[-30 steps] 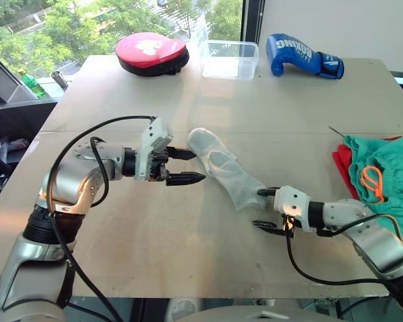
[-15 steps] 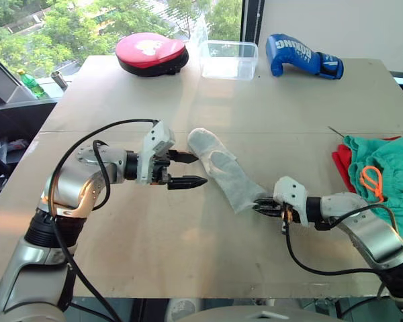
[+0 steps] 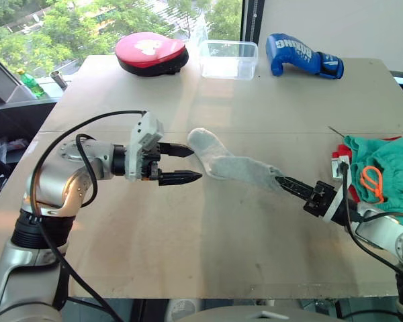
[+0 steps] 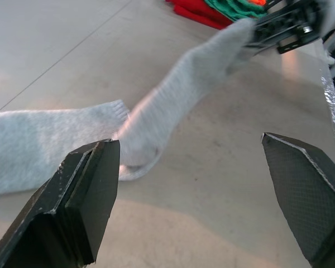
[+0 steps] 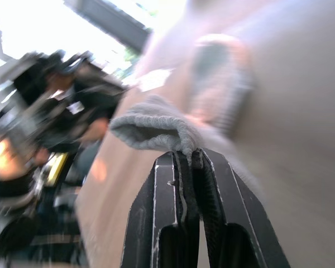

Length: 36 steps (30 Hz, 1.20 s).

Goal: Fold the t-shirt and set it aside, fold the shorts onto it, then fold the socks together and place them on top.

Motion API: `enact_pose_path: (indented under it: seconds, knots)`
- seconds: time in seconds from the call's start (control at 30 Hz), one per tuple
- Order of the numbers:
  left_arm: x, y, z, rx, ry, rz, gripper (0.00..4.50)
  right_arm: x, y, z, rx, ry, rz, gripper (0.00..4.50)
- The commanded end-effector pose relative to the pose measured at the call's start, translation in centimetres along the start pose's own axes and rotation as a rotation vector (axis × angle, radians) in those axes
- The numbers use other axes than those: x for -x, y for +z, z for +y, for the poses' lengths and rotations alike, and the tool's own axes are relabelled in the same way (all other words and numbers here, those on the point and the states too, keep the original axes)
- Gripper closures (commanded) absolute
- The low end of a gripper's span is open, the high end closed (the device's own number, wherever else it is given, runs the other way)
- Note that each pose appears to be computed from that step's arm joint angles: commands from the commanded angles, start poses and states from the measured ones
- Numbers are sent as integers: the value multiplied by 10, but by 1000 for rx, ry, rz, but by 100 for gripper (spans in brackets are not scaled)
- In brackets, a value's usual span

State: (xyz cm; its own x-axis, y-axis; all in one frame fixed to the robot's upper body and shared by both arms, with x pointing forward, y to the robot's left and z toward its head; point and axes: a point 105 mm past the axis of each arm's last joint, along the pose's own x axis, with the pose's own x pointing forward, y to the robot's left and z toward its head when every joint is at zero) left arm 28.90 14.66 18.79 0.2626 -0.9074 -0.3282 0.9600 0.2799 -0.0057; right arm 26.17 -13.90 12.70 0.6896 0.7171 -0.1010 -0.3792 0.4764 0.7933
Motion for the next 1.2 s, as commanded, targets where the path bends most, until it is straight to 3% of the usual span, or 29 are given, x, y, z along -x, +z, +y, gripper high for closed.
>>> enact_pose_path:
  seconds: [0.03, 0.2, 0.43, 0.67, 0.87, 1.2]
  knots:
    - [-9, 4, -4, -55, -29, 7, 16, -1, 10, -9, -166, -104, -98, 445]
    - [-22, 8, 13, -85, 9, -5, 16, -6, 15, -11, -310, -157, -155, 445]
    - [-43, 6, 52, -116, 144, -7, 16, -7, 19, -8, -301, -187, -162, 445]
    - [-59, -8, 79, -201, 199, 79, 16, -8, 24, -10, -260, -205, -169, 445]
    - [-48, -15, 107, -282, 291, 146, 16, -6, 30, -17, -157, -259, -153, 445]
    - [-50, -52, 94, -260, 174, 272, 16, -3, 50, -25, 73, -319, -141, 445]
